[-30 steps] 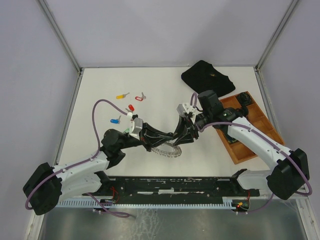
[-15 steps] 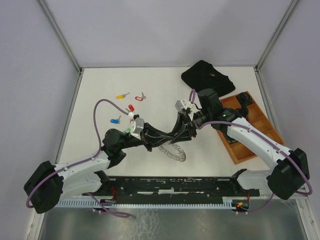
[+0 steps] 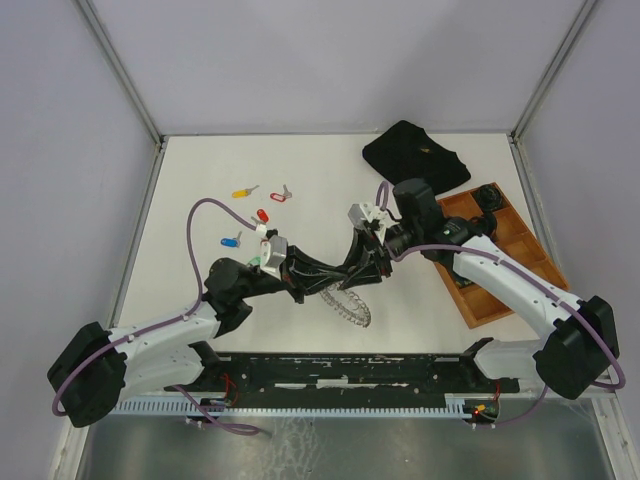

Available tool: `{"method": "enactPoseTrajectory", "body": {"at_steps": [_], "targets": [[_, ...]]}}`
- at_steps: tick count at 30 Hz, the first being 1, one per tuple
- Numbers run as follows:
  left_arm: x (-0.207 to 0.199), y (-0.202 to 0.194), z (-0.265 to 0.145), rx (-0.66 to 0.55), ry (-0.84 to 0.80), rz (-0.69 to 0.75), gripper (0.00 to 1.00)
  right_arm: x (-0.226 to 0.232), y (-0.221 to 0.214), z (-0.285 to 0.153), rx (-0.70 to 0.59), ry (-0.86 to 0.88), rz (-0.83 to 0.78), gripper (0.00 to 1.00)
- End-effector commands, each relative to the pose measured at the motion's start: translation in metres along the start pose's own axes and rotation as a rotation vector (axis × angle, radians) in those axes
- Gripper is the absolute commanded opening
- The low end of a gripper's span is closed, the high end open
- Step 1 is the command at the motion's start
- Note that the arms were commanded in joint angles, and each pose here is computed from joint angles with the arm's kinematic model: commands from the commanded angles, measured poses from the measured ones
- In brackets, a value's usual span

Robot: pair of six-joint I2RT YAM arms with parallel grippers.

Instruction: Remove the keys from the keyring

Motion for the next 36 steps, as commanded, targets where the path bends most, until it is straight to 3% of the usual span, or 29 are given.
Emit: {"method": "enactPoseTrajectory", "body": {"at_steps": [1, 7, 15, 29, 36], "targets": [[-0.006, 0.037, 0.006, -0.113, -0.031, 0.045, 0.03, 0.003, 0.006, 0.002, -0.010, 0.017, -0.050, 0.34], [-0.008, 0.039, 0.005, -0.120, -0.033, 0.048, 0.03, 0.004, 0.006, 0.001, -0.008, 0.022, -0.055, 0.27], [-0.009, 0.040, 0.003, -0.126, -0.032, 0.050, 0.03, 0.004, 0.006, 0.001, -0.004, 0.021, -0.059, 0.26], [-0.009, 0.041, -0.001, -0.134, -0.015, 0.064, 0.03, 0.009, 0.011, -0.002, -0.005, 0.028, -0.050, 0.00], [-0.010, 0.043, -0.010, -0.171, 0.009, 0.103, 0.03, 0.003, 0.016, 0.001, -0.026, 0.035, 0.062, 0.00]]}}
Point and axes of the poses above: each gripper's point midway between its finger pads, its own z axis out along the fingers, its own x axis along the line the jaws close on, y = z × x, the point moved 2 cm from there along -z, back along the fingers, and after that the axes turned 9 degrees about z, right-handed, at the moved point
